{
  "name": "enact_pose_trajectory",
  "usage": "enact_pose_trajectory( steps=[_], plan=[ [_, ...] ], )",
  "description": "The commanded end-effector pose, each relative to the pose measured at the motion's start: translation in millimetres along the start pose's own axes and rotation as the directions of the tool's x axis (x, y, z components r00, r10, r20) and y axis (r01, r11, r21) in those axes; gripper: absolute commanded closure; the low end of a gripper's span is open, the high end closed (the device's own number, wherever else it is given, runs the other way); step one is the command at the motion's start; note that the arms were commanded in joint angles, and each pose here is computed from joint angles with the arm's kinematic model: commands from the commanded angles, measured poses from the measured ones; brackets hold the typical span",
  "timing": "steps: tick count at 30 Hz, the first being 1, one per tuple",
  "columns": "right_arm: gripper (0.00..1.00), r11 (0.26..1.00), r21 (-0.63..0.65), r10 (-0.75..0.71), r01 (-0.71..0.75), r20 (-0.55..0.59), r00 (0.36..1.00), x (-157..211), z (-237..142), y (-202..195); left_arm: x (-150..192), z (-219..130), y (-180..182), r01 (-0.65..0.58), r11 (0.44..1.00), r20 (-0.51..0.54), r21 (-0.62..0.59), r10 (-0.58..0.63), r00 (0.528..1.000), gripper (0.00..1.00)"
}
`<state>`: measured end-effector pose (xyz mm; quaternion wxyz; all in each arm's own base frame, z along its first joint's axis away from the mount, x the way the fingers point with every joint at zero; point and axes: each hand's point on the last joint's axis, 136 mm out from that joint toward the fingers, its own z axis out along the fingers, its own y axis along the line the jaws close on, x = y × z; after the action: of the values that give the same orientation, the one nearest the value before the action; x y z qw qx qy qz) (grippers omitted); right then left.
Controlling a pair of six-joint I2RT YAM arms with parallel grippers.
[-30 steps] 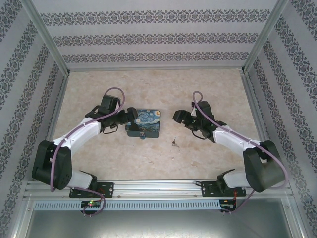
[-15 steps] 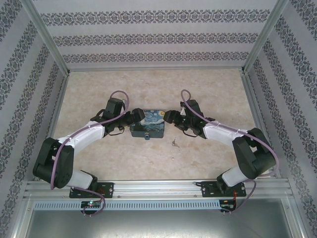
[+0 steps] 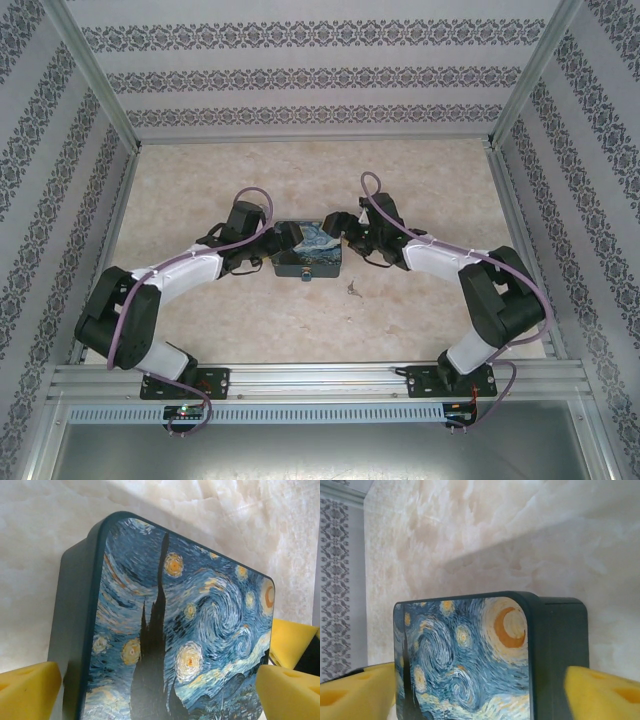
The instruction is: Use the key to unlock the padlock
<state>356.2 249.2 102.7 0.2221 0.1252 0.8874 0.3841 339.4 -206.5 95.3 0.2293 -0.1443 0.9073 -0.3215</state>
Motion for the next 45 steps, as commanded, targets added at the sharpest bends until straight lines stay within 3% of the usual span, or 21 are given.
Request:
enact_pose_trajectory(
  steps=[1, 5, 10, 15, 19, 26, 28, 35, 45],
  plan=[
    [0.02, 0.995, 0.088, -0.056, 0.051, 0.052, 0.997, -19, -17, -6, -15, -6, -18, -0.02, 1.0, 0.059, 0.023, 0.018, 0.998, 0.0],
    [0.02, 0.942, 0.313, -0.159, 0.119, 0.107, 0.982, -39, -45, -30, -23, -17, -24, -0.045, 0.999, 0.09, 0.02, 0.043, 0.995, 0.0],
    [0.02, 0.768, 0.623, -0.322, 0.151, 0.17, 0.931, -72, -93, -60, -32, -34, -37, -0.078, 0.997, 0.125, 0.029, 0.074, 0.989, 0.0],
    [0.02, 0.7, 0.674, -0.402, 0.236, 0.099, 0.91, -85, -111, -70, -41, -48, -49, -0.111, 0.993, 0.158, 0.035, 0.104, 0.982, 0.0],
    [0.02, 0.755, 0.612, -0.378, 0.236, 0.111, 0.919, -78, -110, -74, -49, -58, -60, -0.158, 0.987, 0.173, 0.031, 0.151, 0.973, 0.0],
    [0.02, 0.878, 0.377, -0.304, 0.294, -0.033, 0.952, -20, -82, -66, -58, -68, -72, -0.189, 0.982, 0.19, 0.03, 0.18, 0.965, 0.0],
    [0.11, 0.892, 0.344, -0.284, 0.293, -0.077, 0.956, 2, -74, -67, -60, -71, -72, -0.192, 0.981, 0.196, 0.026, 0.183, 0.963, 0.0],
    [0.29, 0.887, 0.325, -0.273, 0.327, -0.2, 0.941, 61, -58, -85, -58, -78, -65, -0.203, 0.979, 0.209, -0.006, 0.2, 0.957, 0.01],
    [0.39, 0.834, 0.333, -0.348, 0.441, -0.303, 0.887, 92, -47, -86, -52, -77, -55, -0.196, 0.98, 0.2, -0.02, 0.196, 0.96, 0.0]
  ],
)
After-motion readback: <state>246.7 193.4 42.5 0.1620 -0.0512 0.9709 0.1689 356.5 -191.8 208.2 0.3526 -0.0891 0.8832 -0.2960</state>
